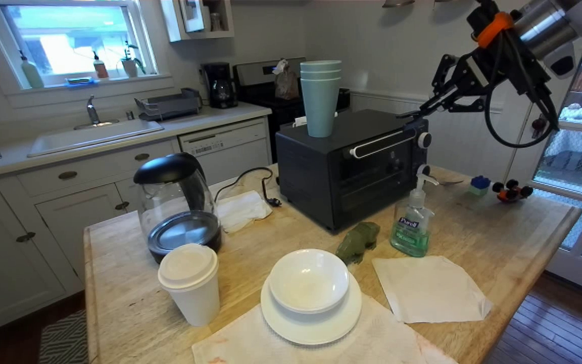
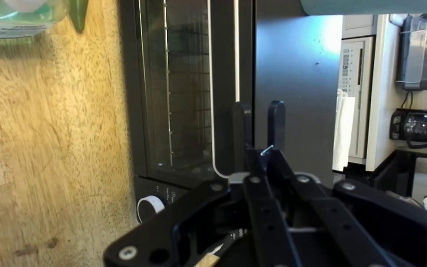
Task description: Place the clip on the handle of the oven door
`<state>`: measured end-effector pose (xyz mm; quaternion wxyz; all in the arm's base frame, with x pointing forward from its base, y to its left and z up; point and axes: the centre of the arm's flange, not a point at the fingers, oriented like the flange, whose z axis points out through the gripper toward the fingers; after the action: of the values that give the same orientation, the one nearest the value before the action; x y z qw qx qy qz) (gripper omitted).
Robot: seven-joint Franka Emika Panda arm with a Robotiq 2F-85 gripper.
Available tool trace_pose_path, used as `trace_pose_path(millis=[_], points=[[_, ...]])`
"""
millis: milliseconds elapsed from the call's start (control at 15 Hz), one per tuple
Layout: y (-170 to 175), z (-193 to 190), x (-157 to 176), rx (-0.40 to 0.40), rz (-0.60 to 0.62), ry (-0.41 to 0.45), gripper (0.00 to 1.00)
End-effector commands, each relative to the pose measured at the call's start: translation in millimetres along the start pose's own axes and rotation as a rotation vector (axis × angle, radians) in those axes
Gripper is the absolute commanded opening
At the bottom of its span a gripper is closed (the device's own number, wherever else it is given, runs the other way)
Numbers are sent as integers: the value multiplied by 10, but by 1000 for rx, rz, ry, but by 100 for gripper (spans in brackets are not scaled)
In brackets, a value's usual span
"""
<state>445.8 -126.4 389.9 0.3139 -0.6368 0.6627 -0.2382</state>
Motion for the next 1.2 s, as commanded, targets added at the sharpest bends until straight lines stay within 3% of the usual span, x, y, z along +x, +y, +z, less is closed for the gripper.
trace_pose_path(millis=[0,1133], points=[[-134,-142,-4,-20,11,-7,3],[-131,97,-57,-129,24,-65,3]])
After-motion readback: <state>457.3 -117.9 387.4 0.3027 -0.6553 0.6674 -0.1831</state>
